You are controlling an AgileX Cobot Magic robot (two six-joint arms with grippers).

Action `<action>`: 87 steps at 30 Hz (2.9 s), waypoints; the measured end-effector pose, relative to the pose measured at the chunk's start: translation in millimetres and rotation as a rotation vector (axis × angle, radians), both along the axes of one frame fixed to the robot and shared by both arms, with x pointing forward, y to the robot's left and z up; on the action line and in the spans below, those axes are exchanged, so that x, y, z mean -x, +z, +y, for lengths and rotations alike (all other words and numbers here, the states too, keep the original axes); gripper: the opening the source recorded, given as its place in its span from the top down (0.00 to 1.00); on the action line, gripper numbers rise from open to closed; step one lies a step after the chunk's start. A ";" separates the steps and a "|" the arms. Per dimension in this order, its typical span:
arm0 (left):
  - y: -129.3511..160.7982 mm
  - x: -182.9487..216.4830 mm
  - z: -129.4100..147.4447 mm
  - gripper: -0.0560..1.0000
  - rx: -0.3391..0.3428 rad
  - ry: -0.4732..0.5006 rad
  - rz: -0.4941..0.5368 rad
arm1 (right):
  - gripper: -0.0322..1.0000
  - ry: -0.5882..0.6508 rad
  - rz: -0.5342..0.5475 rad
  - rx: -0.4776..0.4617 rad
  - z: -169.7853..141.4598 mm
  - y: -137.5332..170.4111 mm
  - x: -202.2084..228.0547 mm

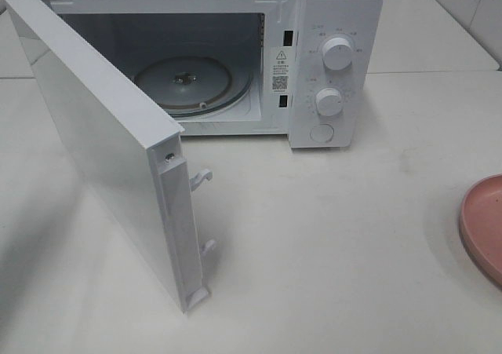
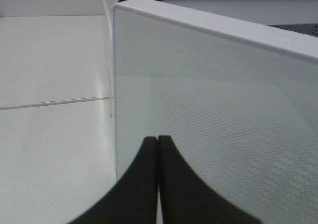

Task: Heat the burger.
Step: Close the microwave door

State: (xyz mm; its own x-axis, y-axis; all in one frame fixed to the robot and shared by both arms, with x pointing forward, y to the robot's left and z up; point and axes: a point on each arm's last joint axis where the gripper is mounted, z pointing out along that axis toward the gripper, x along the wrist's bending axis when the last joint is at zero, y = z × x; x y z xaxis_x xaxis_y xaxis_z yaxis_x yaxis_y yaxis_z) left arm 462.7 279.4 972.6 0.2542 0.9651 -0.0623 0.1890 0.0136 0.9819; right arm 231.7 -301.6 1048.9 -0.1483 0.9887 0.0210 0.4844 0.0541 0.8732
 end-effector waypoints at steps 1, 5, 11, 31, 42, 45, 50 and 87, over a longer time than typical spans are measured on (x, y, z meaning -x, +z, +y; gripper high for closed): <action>-4.3 -2.3 -2.6 0.95 0.020 -0.023 0.002 | 0.23 0.000 0.000 0.000 0.0 0.0 0.0; -9.9 -4.4 -10.0 0.95 0.041 -0.057 0.017 | 0.23 0.000 0.000 0.000 0.0 0.0 0.0; -15.8 -7.9 -42.2 0.95 0.053 -0.154 0.034 | 0.23 0.000 0.000 0.000 0.0 0.0 0.0; -24.5 -24.2 -113.7 0.95 0.067 -0.205 0.058 | 0.23 0.000 0.000 0.000 0.0 0.0 0.0; -21.6 -47.1 -153.6 0.95 0.099 -0.199 0.058 | 0.23 0.000 0.000 0.000 0.0 0.0 0.0; -21.2 -52.6 -161.0 0.95 0.104 -0.198 0.062 | 0.23 0.000 0.000 0.000 0.0 0.0 0.0; -19.4 -70.5 -184.3 0.95 0.106 -0.199 0.049 | 0.23 0.000 0.000 0.000 0.0 0.0 0.0; -27.5 -121.4 -254.9 0.95 0.028 -0.255 0.133 | 0.23 0.000 0.000 0.000 0.0 0.0 0.0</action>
